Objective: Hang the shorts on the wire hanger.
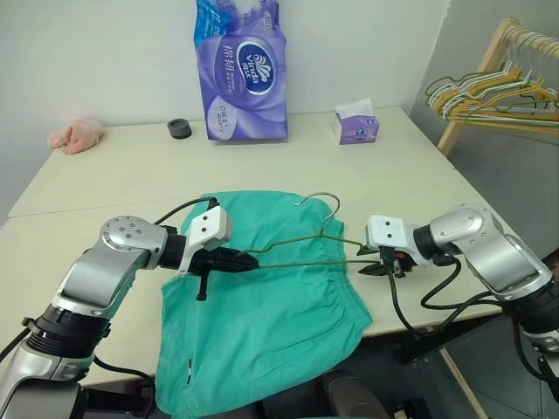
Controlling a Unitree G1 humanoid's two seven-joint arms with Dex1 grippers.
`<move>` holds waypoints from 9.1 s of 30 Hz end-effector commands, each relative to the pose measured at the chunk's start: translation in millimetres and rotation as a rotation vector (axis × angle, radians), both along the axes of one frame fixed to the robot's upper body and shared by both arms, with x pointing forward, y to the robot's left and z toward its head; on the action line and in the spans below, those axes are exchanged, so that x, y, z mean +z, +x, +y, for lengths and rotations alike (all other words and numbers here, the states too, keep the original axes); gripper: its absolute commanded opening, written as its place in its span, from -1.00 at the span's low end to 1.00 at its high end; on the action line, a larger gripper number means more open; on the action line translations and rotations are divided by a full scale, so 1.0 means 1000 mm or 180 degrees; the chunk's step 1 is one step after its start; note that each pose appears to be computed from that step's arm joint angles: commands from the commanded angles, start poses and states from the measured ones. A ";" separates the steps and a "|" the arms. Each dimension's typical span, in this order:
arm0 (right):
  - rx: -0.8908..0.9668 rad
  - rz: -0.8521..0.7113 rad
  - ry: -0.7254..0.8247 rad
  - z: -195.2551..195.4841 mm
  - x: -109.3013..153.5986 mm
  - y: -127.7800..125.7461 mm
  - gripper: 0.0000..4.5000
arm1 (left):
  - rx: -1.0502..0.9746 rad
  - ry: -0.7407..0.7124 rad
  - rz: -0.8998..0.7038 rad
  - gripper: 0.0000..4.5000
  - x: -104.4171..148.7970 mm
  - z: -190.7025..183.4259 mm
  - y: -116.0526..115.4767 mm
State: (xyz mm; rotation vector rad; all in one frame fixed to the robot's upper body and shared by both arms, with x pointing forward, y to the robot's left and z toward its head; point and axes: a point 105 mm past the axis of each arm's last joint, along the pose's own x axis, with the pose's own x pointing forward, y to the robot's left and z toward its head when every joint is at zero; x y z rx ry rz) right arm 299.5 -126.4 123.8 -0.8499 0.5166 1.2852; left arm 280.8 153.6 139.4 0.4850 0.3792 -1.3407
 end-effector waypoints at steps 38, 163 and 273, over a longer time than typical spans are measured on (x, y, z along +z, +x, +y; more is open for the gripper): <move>-0.2161 0.0809 0.0499 -0.119 -0.013 -0.032 -1.00 | 0.1348 -0.1179 0.0313 -0.04 0.019 0.058 0.021; -0.0348 -0.0270 0.0596 0.036 0.017 0.000 -1.00 | -0.0533 0.0244 -0.0707 0.98 0.054 0.012 0.047; -0.2710 -0.0070 0.1606 -0.065 -0.012 0.035 -0.99 | -0.0116 -0.0221 -0.0044 -1.00 0.063 0.028 0.023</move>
